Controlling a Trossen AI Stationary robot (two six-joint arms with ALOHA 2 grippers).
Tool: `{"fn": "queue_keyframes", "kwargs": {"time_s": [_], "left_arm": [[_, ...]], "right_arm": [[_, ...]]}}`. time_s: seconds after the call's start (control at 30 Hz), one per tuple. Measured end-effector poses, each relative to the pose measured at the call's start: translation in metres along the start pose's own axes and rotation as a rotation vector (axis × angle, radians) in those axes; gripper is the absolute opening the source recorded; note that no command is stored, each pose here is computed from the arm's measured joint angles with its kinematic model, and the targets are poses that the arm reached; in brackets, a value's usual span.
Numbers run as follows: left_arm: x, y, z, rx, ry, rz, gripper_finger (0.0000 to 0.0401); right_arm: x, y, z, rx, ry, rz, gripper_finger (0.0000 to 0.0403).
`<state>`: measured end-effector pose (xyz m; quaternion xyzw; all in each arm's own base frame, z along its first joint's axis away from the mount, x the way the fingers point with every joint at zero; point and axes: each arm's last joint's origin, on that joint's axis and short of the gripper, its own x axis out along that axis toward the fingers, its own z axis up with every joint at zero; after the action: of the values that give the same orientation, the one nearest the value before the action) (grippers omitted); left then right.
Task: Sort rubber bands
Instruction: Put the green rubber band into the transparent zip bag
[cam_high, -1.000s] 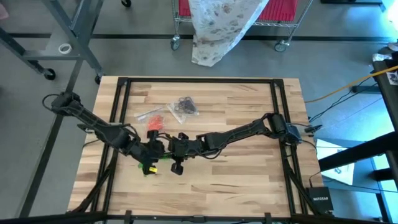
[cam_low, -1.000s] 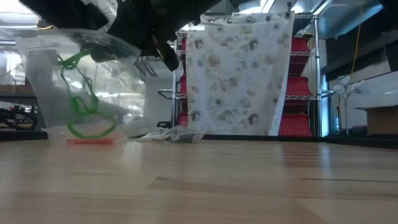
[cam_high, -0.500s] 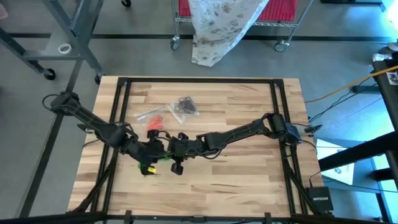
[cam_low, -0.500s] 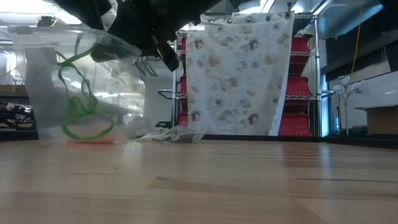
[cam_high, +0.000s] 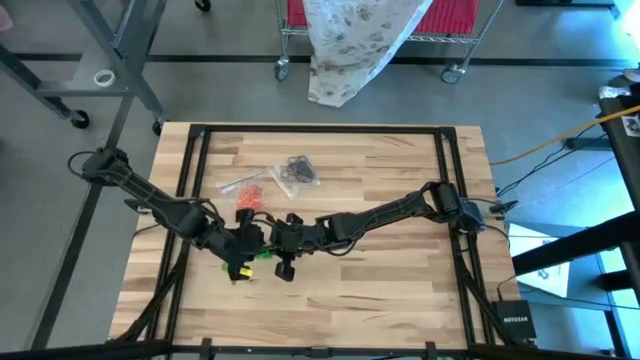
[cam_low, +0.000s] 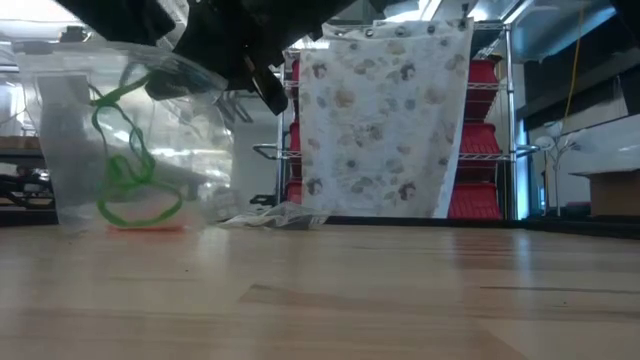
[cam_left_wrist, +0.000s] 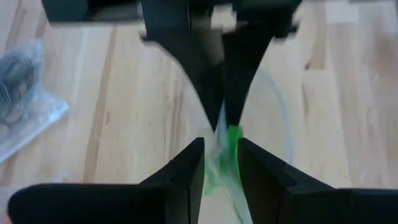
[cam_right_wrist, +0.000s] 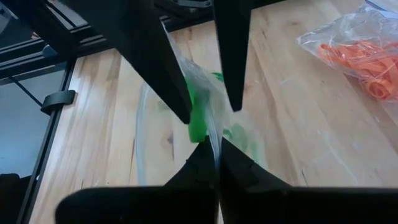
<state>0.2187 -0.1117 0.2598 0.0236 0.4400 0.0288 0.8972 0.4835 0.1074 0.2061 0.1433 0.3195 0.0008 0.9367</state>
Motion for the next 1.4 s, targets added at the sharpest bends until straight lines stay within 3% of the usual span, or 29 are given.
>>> {"fn": "queue_keyframes", "kwargs": {"time_s": [0.3, 0.47, 0.7, 1.4], "left_arm": [[0.014, 0.000, -0.010, -0.025, 0.042, 0.033, 0.0088], [0.003, -0.002, 0.003, -0.079, -0.005, -0.003, 0.0088], [-0.007, -0.002, 0.016, -0.037, -0.047, -0.007, 0.0088], [0.018, 0.005, -0.014, -0.099, 0.086, 0.069, 0.0088]], "right_arm": [[0.000, 0.002, -0.001, -0.007, -0.001, -0.004, 0.0000], [0.000, 0.003, -0.001, -0.008, -0.002, -0.003, 0.0000], [0.000, 0.002, -0.001, -0.007, -0.002, -0.004, 0.0000], [0.000, 0.002, -0.001, -0.016, -0.001, -0.006, 0.0000]]}}
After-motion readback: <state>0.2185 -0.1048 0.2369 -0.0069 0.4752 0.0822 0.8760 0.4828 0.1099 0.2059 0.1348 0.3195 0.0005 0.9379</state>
